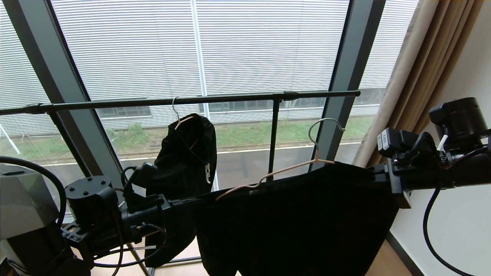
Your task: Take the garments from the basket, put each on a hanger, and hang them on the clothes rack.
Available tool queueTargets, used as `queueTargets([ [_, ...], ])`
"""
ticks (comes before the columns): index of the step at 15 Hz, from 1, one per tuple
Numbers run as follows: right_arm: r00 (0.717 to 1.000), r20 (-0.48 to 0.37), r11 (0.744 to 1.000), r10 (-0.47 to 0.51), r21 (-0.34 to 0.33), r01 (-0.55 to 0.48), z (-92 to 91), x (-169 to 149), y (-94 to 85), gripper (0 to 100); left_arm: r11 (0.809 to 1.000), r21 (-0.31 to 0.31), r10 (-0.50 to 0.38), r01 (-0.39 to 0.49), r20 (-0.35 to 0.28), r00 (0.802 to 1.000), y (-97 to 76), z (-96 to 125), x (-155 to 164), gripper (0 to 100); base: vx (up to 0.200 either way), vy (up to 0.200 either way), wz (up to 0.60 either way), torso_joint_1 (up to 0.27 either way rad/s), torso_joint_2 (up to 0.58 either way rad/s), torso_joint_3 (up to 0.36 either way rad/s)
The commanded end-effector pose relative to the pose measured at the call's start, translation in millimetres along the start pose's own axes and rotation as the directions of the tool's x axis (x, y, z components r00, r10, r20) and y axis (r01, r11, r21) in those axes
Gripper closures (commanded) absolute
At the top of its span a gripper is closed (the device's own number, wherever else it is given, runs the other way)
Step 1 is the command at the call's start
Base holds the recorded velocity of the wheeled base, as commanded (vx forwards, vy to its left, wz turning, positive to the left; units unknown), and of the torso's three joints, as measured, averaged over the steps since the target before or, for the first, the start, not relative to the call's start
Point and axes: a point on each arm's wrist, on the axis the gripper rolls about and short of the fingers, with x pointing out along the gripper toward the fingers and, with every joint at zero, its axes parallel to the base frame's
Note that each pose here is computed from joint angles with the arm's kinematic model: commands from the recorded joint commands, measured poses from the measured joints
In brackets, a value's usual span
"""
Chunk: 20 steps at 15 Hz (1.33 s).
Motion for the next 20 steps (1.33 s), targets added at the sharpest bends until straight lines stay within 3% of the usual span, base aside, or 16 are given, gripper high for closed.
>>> queueTargets([
  [1, 1.0, -0.014, 1.0, -0.002, -0.003, 0.002, -5.6, 7.3, 4.3, 100, 1.0, 0.004, -0.003, 0.003, 0.003, 1.0, -1.4, 0.9, -0.7, 100, 0.0, 0.0, 0.0, 0.0, 0.0, 0.0],
  [8, 0.993, -0.018, 0.993, 0.116, -0.004, -0.116, -3.6, 40.9, 23.7, 100, 0.999, 0.035, -0.03, 0.029, 0.022, 0.999, -15.6, 7.5, -4.9, 100, 0.0, 0.0, 0.0, 0.0, 0.0, 0.0],
  [10, 0.989, -0.003, 0.989, 0.147, 0.028, -0.147, 5.5, 49.4, 30.9, 100, 0.998, 0.041, -0.046, 0.045, 0.017, 0.999, -22.1, 6.9, -5.4, 100, 0.0, 0.0, 0.0, 0.0, 0.0, 0.0],
  [16, 0.987, -0.014, 0.987, 0.162, 0.009, -0.162, 12.0, 79.6, 40.9, 100, 0.996, 0.048, -0.072, 0.071, 0.011, 0.997, -31.3, 6.1, -5.7, 100, 0.0, 0.0, 0.0, 0.0, 0.0, 0.0],
  [20, 0.987, -0.063, 0.988, 0.146, 0.053, -0.143, 8.5, 87.4, 41.8, 100, 0.993, 0.082, -0.085, 0.081, 0.043, 0.995, -37.1, 15.3, -8.8, 100, 0.0, 0.0, 0.0, 0.0, 0.0, 0.0],
])
